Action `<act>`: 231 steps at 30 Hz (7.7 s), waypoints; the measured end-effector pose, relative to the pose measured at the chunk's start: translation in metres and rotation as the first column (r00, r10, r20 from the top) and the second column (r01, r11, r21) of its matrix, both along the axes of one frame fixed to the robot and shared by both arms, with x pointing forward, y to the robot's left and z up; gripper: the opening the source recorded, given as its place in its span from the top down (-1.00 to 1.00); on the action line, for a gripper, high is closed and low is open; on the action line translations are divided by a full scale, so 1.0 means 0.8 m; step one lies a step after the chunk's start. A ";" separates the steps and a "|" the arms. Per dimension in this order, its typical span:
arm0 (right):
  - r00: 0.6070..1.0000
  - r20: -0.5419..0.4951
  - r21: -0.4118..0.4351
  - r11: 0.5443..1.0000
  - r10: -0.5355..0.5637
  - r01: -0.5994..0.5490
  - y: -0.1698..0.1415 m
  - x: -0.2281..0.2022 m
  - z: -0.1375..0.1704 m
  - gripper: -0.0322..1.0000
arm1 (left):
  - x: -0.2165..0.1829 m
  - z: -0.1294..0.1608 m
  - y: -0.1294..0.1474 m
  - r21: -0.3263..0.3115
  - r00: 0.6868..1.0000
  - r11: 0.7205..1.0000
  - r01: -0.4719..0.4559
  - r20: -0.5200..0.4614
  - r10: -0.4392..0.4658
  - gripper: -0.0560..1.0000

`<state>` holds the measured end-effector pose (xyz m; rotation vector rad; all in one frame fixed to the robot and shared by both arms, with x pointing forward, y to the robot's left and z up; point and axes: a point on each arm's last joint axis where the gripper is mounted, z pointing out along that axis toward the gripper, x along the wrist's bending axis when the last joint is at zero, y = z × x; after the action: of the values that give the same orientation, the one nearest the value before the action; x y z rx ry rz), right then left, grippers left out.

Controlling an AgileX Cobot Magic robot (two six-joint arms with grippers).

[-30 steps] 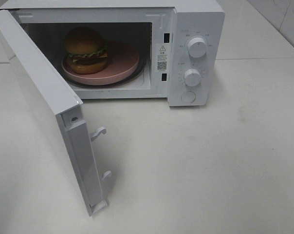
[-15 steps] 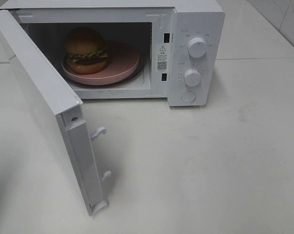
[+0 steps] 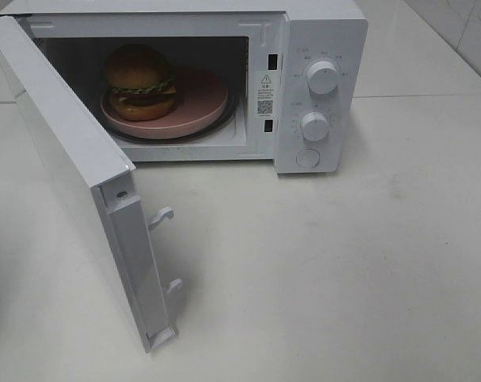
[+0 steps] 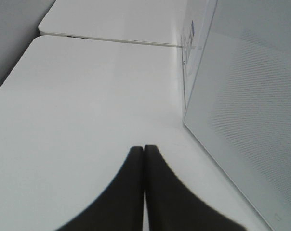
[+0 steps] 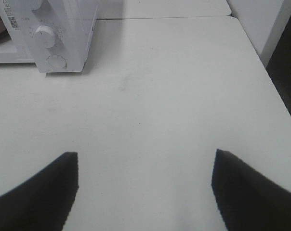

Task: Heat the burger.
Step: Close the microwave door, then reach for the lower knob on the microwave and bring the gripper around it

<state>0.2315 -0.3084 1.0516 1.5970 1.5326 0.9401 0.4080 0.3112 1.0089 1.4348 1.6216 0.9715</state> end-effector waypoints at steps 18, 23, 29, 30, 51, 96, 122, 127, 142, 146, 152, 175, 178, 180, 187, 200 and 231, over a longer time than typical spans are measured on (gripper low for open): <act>1.000 0.000 0.000 1.000 0.000 0.000 0.000 0.000 0.000 -0.51 | 0.047 -0.024 -0.022 0.045 0.996 0.998 0.038 0.080 -0.042 0.89; 1.000 0.000 0.000 1.000 0.000 0.000 0.000 0.000 0.000 -0.51 | 0.057 -0.033 -0.044 0.064 0.986 0.989 0.131 0.097 -0.137 0.89; 1.000 0.000 0.000 1.000 0.000 0.000 0.000 0.000 0.000 -0.51 | 0.065 -0.038 -0.064 0.084 0.958 0.969 0.233 0.149 -0.243 0.89; 1.000 0.000 0.000 1.000 0.000 0.000 0.000 0.000 0.000 -0.51 | 0.067 -0.038 -0.069 0.079 0.947 0.962 0.261 0.172 -0.271 0.89; 1.000 0.000 0.000 1.000 0.000 0.000 0.000 0.000 0.000 -0.51 | 0.086 -0.065 -0.154 0.049 0.838 0.860 0.508 0.203 -0.507 0.89; 1.000 0.000 0.001 1.000 -0.003 0.003 0.000 0.000 0.000 -0.51 | 0.208 -0.074 -0.367 -0.007 0.855 0.873 0.487 0.210 -0.475 0.89; 1.000 0.000 0.001 1.000 -0.003 0.003 0.000 0.000 0.000 -0.51 | 0.151 -0.065 -0.372 -0.255 0.622 0.709 0.657 -0.347 -0.701 -0.83; 1.000 0.000 0.001 1.000 -0.003 0.003 0.000 0.000 0.000 -0.51 | 0.130 -0.044 -0.363 -0.285 0.507 0.650 0.704 -0.439 -0.742 -0.98; 1.000 0.000 0.001 1.000 -0.003 0.003 0.000 0.000 0.000 -0.51 | 0.133 0.001 -0.265 -0.404 0.360 0.699 0.591 -0.643 -0.676 -0.98; 1.000 0.000 0.001 1.000 -0.003 0.003 0.000 0.000 0.000 -0.51 | 0.134 0.018 -0.225 -0.421 0.341 0.730 0.538 -0.683 -0.645 -0.98; 1.000 0.000 0.001 1.000 -0.003 0.003 0.000 0.000 0.000 -0.51 | 0.136 0.042 -0.173 -0.419 0.383 0.795 0.438 -0.713 -0.587 -0.98; 1.000 0.000 0.001 1.000 -0.003 0.003 0.000 0.000 0.000 -0.51 | 0.055 0.088 -0.019 -0.215 0.623 0.967 0.140 -0.740 -0.254 -0.98; 1.000 0.000 0.001 1.000 -0.003 0.003 0.000 0.000 0.000 -0.51 | 0.030 0.077 -0.017 -0.211 0.614 0.969 0.132 -0.750 -0.247 -0.98; 1.000 0.000 0.001 1.000 -0.003 0.003 0.000 0.000 0.000 -0.51 | 0.015 0.074 -0.018 -0.203 0.617 0.970 0.135 -0.749 -0.243 -0.98; 1.000 0.000 0.001 1.000 -0.003 0.003 0.000 0.000 0.000 -0.51 | -0.035 0.066 -0.020 -0.177 0.656 0.973 0.146 -0.719 -0.229 -0.98; 1.000 0.000 0.001 1.000 -0.003 0.003 0.000 0.000 0.000 -0.51 | -0.140 0.054 -0.022 -0.051 0.869 0.984 0.173 -0.463 -0.177 -0.98; 1.000 0.000 0.001 1.000 -0.003 0.003 0.000 0.000 0.000 -0.51 | -0.223 0.059 -0.027 0.059 0.986 0.985 0.164 -0.032 -0.163 -0.98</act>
<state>0.2314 -0.3083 1.0515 1.5998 1.5292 0.9389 0.2298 0.2898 1.0560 1.6018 1.4776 0.9182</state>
